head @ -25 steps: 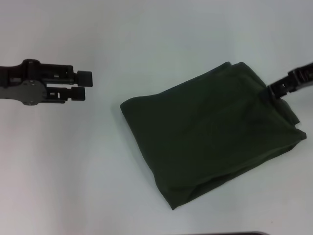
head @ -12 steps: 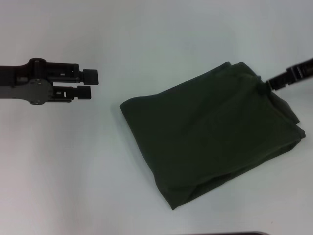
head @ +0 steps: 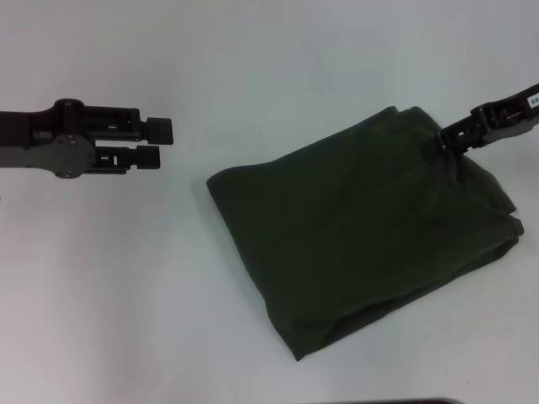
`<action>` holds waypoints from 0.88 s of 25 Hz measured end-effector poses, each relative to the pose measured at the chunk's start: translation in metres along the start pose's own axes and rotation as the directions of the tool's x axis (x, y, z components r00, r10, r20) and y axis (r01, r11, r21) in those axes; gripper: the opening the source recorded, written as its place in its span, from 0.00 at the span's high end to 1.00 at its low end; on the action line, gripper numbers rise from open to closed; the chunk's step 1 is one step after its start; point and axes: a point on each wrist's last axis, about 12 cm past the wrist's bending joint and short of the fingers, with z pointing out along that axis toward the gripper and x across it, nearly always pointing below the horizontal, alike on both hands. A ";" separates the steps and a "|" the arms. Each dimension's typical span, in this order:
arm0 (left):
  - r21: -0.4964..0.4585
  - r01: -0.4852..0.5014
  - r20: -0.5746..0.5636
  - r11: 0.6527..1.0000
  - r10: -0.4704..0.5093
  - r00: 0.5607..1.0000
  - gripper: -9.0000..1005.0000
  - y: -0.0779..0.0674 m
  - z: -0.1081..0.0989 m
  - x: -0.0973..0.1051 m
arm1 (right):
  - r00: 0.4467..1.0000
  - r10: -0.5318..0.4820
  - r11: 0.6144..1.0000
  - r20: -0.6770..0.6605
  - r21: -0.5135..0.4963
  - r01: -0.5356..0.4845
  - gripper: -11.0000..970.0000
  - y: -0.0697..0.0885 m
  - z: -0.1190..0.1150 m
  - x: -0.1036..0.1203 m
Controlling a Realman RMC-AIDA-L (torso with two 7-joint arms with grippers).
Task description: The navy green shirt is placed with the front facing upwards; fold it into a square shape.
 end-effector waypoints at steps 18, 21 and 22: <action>0.012 0.003 0.000 1.000 -0.003 1.000 0.37 0.003 0.006 0.000 | 0.987 0.143 0.990 0.079 -0.014 -0.142 0.32 -0.015 0.017 0.006; 0.014 0.002 -0.003 1.000 -0.002 1.000 0.37 0.003 0.007 0.000 | 0.984 0.148 0.989 0.095 -0.009 -0.147 0.32 -0.015 0.021 0.004; 0.014 0.001 -0.005 1.000 -0.001 1.000 0.37 0.003 0.008 0.000 | 0.984 0.147 0.989 0.101 -0.010 -0.147 0.32 -0.015 0.022 0.004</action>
